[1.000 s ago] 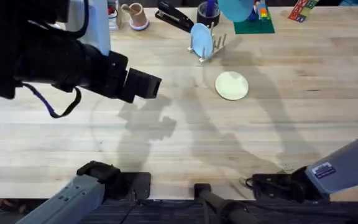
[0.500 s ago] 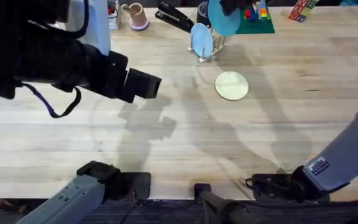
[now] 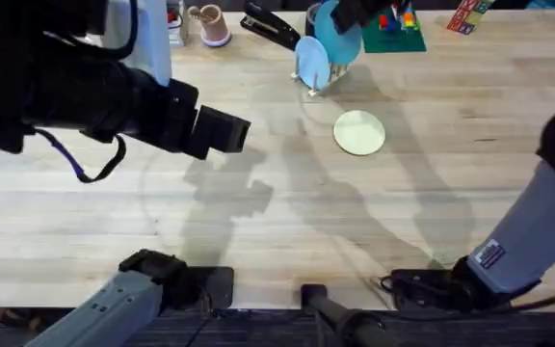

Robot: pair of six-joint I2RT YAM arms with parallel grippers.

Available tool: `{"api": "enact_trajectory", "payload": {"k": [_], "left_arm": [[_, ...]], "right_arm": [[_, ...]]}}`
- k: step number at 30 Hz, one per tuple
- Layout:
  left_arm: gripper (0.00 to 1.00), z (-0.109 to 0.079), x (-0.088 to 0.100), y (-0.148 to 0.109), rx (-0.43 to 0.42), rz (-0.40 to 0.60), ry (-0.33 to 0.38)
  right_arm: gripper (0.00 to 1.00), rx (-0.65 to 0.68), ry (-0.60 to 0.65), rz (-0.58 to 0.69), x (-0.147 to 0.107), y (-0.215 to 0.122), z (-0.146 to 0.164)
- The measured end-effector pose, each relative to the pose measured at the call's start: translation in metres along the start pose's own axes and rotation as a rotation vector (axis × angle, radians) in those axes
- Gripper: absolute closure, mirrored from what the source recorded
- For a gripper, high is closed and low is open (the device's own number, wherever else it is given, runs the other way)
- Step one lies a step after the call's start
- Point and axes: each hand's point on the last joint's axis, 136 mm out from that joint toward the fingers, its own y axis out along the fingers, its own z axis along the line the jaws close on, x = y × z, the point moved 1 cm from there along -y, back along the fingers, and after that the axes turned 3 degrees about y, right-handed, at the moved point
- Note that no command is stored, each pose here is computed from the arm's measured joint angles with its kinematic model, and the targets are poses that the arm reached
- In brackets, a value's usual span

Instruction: Pick up the plates from the table one by one and place each into a slot on the dish rack.

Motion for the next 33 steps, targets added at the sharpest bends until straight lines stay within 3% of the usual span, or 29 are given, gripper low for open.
{"api": "enact_trajectory", "payload": {"k": [7,33], "left_arm": [[0.005,0.0,0.0,0.0,0.0,0.0,0.0],[0.006,0.0,0.0,0.0,0.0,0.0,0.0]], "right_arm": [[0.972,0.003,0.008,0.013,0.002,0.025,-0.002],[0.972,0.002,0.05,0.003,0.007,0.044,-0.004]]}}
